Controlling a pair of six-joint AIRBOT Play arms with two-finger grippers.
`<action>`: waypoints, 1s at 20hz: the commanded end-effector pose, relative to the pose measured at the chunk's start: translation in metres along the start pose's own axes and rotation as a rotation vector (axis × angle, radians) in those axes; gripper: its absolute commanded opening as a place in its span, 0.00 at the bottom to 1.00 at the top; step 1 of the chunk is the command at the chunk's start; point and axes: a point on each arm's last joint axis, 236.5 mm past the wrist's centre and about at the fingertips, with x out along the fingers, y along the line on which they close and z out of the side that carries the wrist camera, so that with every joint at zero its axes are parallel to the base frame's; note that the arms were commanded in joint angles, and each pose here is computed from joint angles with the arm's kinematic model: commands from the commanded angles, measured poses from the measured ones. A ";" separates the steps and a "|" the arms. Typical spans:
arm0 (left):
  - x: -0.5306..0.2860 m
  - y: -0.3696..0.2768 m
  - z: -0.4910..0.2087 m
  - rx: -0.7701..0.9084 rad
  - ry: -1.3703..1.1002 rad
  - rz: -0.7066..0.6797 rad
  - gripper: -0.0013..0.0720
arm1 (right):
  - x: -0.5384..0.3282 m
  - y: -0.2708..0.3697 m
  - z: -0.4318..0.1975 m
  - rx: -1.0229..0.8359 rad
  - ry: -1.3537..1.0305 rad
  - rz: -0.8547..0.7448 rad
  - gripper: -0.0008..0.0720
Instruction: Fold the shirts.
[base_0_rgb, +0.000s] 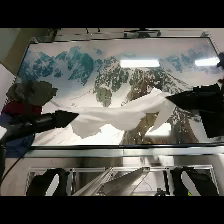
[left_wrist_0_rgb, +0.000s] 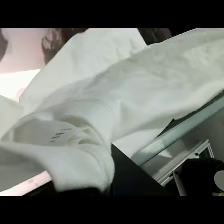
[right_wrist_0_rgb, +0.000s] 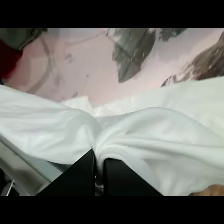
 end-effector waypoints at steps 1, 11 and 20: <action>0.024 0.036 -0.039 -0.103 0.055 0.024 0.04 | 0.036 -0.013 -0.058 0.091 0.137 0.033 0.04; 0.049 0.097 -0.063 -0.167 -0.007 0.140 0.35 | 0.109 -0.047 -0.144 0.206 0.312 0.015 0.72; 0.016 0.061 -0.083 -0.126 0.216 0.101 0.99 | 0.011 -0.110 -0.149 0.397 0.314 -0.269 0.71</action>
